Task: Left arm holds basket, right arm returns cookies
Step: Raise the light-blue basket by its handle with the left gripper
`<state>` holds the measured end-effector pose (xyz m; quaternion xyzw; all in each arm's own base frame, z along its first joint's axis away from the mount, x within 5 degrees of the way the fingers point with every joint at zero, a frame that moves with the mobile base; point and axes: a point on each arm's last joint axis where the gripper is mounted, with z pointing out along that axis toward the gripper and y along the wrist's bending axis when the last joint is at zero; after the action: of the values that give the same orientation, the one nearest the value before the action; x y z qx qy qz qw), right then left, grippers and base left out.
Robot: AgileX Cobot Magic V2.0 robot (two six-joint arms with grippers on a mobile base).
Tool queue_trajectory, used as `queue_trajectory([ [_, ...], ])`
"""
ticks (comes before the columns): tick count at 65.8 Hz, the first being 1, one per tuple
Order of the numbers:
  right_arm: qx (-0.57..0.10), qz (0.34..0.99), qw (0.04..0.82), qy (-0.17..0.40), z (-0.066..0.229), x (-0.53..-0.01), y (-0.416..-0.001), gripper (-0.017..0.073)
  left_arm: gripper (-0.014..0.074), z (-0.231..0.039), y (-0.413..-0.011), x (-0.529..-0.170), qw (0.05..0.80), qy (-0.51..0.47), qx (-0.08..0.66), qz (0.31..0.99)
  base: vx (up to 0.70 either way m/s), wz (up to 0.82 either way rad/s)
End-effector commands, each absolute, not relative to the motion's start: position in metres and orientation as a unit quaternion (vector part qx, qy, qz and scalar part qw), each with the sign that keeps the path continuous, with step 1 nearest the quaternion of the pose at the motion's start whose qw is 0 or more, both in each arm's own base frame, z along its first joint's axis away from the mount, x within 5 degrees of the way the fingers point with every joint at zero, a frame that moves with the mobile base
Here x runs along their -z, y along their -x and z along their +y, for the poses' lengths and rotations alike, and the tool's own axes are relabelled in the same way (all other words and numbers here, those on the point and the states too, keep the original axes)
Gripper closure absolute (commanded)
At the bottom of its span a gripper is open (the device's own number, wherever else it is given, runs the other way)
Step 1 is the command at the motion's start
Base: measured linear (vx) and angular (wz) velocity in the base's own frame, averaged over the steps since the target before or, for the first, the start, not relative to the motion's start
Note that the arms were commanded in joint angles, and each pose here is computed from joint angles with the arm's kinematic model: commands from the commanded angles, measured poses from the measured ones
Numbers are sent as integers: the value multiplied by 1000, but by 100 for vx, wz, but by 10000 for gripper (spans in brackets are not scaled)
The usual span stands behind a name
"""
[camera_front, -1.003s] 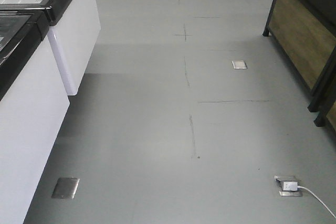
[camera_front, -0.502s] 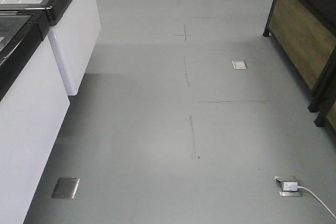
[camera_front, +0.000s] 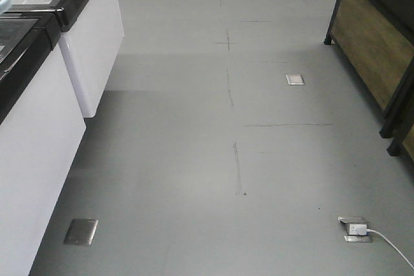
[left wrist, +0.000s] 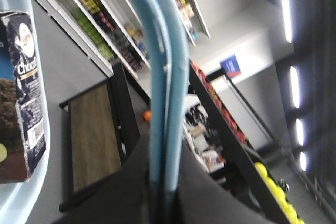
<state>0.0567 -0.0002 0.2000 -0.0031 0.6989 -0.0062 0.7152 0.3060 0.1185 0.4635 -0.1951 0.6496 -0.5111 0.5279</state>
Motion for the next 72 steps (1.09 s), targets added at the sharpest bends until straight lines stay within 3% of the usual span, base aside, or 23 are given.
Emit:
queue_trajectory([
  [1,12,672,740,4,-1,-202,-56,570,598,77,-288,-495,545,137,544,623,0,0],
  [25,12,672,740,4,-1,-202,-56,570,596,-26,-271,-413,429,102,615,653,0,0],
  [42,12,672,740,4,-1,-202,-56,570,596,-92,-254,-346,335,62,613,713,0,0],
  [72,12,672,740,4,-1,-202,-56,570,596,-172,-221,-318,245,-10,610,754,0,0],
])
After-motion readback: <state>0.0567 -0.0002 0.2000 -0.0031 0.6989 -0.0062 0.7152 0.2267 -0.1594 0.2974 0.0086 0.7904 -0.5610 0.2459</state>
